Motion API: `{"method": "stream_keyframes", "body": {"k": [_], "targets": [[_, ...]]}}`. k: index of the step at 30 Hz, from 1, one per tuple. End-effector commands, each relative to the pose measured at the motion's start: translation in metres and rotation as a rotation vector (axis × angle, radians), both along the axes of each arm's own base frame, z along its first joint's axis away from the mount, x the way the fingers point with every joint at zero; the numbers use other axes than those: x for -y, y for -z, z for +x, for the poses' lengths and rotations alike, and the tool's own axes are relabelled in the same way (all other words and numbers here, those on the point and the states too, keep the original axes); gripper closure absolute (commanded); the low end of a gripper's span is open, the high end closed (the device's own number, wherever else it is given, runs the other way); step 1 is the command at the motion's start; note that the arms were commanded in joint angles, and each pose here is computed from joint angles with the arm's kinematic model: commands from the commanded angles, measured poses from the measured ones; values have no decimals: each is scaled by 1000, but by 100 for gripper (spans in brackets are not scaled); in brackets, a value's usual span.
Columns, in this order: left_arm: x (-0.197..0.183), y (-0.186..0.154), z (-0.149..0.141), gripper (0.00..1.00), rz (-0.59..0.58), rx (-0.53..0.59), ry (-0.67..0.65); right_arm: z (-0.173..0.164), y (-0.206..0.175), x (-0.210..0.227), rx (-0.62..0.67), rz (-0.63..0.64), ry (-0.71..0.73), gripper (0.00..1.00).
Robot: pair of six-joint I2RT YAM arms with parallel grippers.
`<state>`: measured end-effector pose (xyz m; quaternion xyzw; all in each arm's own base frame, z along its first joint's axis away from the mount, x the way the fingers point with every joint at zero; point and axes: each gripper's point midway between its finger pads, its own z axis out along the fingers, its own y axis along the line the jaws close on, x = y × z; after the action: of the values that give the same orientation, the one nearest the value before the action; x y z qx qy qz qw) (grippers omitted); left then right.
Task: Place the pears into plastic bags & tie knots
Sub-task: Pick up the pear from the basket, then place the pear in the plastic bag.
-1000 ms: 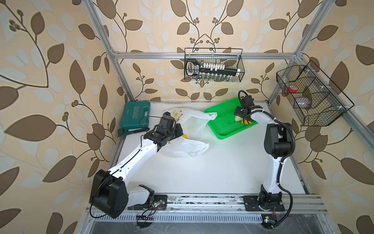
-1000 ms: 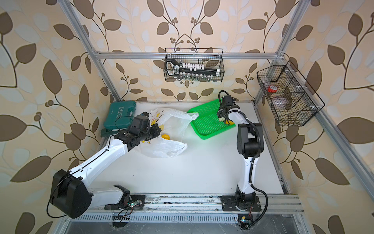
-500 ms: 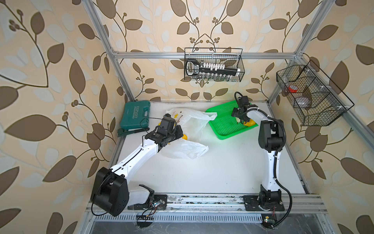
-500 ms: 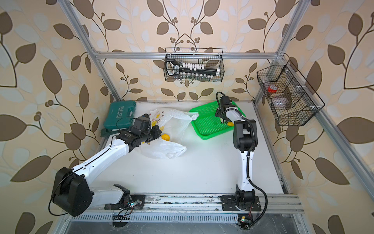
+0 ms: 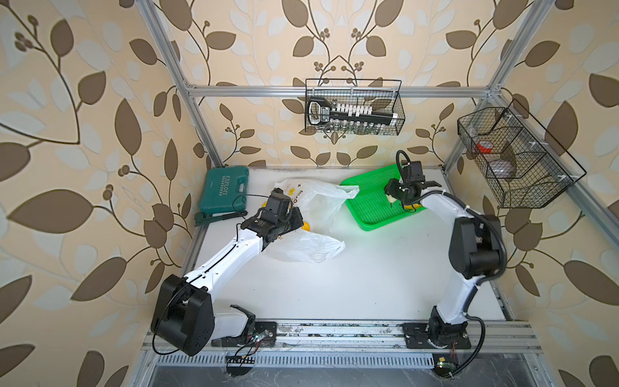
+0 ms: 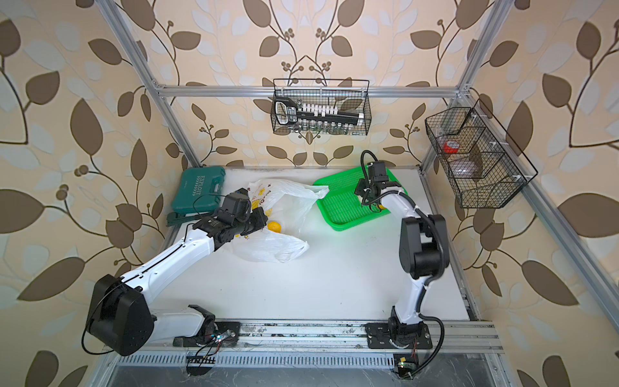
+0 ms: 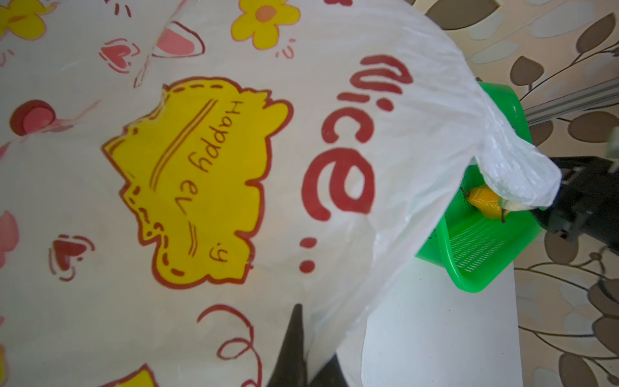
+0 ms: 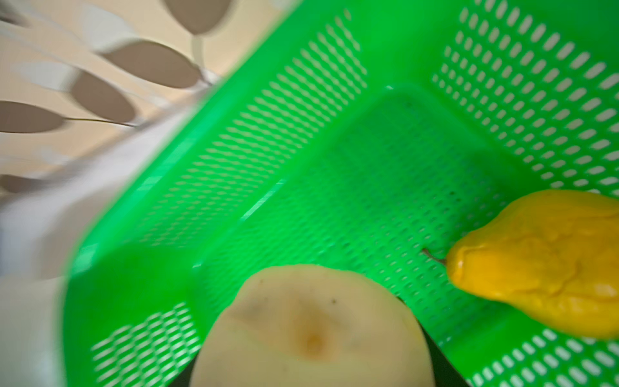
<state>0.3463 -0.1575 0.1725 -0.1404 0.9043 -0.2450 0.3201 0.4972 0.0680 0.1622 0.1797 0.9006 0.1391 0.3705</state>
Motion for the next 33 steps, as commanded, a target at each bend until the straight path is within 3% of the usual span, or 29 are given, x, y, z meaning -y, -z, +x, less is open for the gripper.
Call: {"method": "stream_keyframes", "body": {"k": [1, 6, 10, 15, 25, 27, 29, 33], "targets": [[9, -24, 0, 100, -19, 55, 53, -40, -54, -70, 157, 154, -175, 57], [10, -30, -4, 100, -28, 66, 65, -120, -56, -150, 185, 217, -363, 57], [11, -35, -6, 100, -41, 71, 69, -145, -35, -193, 177, 257, -436, 57], [13, -40, -10, 100, -50, 74, 81, -131, -1, -235, 127, 283, -493, 59], [18, -34, -12, 100, -52, 59, 88, -62, 37, -300, 82, 323, -480, 58], [19, -32, -11, 100, -55, 56, 87, -51, 45, -315, 73, 327, -487, 52], [18, -29, -10, 100, -54, 51, 81, -43, 54, -329, 47, 330, -510, 34], [18, -27, -8, 100, -59, 47, 66, -41, 58, -344, 18, 319, -572, 14]]}}
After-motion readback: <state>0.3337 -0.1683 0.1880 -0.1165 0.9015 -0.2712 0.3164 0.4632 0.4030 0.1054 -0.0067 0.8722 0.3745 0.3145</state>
